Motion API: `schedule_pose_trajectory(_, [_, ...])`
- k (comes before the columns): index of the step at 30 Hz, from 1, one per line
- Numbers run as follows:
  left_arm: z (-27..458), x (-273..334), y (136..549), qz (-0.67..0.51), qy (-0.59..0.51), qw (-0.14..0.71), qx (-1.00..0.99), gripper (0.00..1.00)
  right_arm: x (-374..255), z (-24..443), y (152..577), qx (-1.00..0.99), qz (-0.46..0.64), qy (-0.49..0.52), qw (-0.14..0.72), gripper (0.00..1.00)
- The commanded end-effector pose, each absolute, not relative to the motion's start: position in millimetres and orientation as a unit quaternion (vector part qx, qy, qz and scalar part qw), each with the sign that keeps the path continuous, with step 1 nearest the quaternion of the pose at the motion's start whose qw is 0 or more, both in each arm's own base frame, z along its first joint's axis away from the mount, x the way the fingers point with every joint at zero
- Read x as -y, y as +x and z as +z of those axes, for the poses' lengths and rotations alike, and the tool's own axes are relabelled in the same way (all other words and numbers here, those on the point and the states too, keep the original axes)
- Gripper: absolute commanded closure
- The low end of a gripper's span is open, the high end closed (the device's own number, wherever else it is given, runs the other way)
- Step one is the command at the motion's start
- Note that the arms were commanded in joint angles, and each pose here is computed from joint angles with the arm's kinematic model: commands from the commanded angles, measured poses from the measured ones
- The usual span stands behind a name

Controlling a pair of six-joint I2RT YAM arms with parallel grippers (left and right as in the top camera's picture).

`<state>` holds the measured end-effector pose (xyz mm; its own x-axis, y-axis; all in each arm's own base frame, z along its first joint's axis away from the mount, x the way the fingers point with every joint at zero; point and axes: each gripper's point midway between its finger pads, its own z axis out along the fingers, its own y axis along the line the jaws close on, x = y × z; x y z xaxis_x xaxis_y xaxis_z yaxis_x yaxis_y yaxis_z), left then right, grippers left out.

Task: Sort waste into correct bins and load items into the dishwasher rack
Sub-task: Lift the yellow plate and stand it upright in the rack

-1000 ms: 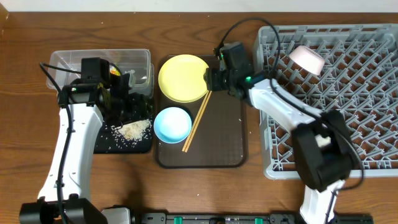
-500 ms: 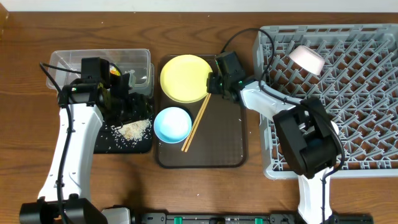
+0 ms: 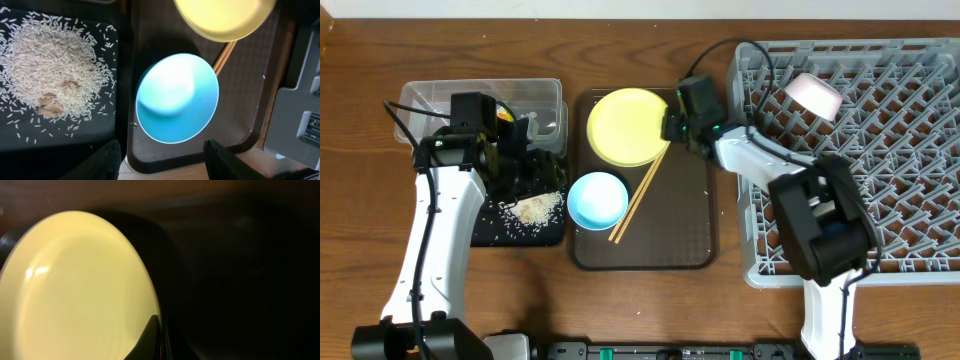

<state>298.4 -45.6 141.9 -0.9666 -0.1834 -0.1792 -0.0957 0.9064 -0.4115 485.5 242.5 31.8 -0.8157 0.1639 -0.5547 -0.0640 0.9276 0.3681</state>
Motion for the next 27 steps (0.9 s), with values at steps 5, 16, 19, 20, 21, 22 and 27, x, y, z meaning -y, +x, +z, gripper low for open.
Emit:
schedule_pose_trajectory(5, [146.7,44.0,301.1,-0.201,-0.069,0.116,-0.970,0.44,-189.9,164.4,499.7,-0.893,0.141,-0.022,0.426,0.99])
schedule_pose_trajectory(16, [146.7,44.1,301.1,-0.201,-0.069,0.116,-0.970,0.43,-66.4,273.9,483.7,-0.848,-0.105,-0.048,0.518,0.99])
schedule_pose_trajectory(19, [146.7,44.0,301.1,-0.201,-0.069,0.116,-0.970,0.43,-31.3,281.3,480.3,-0.838,-0.201,-0.037,0.507,0.99])
schedule_pose_trajectory(20, [146.7,44.0,301.1,-0.201,-0.069,0.116,-0.970,0.43,-20.2,283.4,478.2,-0.834,-0.233,-0.034,0.499,0.99])
schedule_pose_trajectory(21, [146.7,44.0,301.1,-0.201,-0.069,0.116,-0.970,0.43,-12.3,284.5,476.6,-0.831,-0.256,-0.032,0.493,0.99])
schedule_pose_trajectory(22, [146.7,44.1,301.1,-0.201,-0.069,0.116,-0.970,0.43,-4.7,286.9,474.7,-0.827,-0.278,-0.029,0.487,0.99])
schedule_pose_trajectory(27, [146.7,44.0,301.1,-0.201,-0.069,0.116,-0.970,0.43,17.0,305.8,474.5,-0.803,-0.343,-0.025,0.487,0.99])
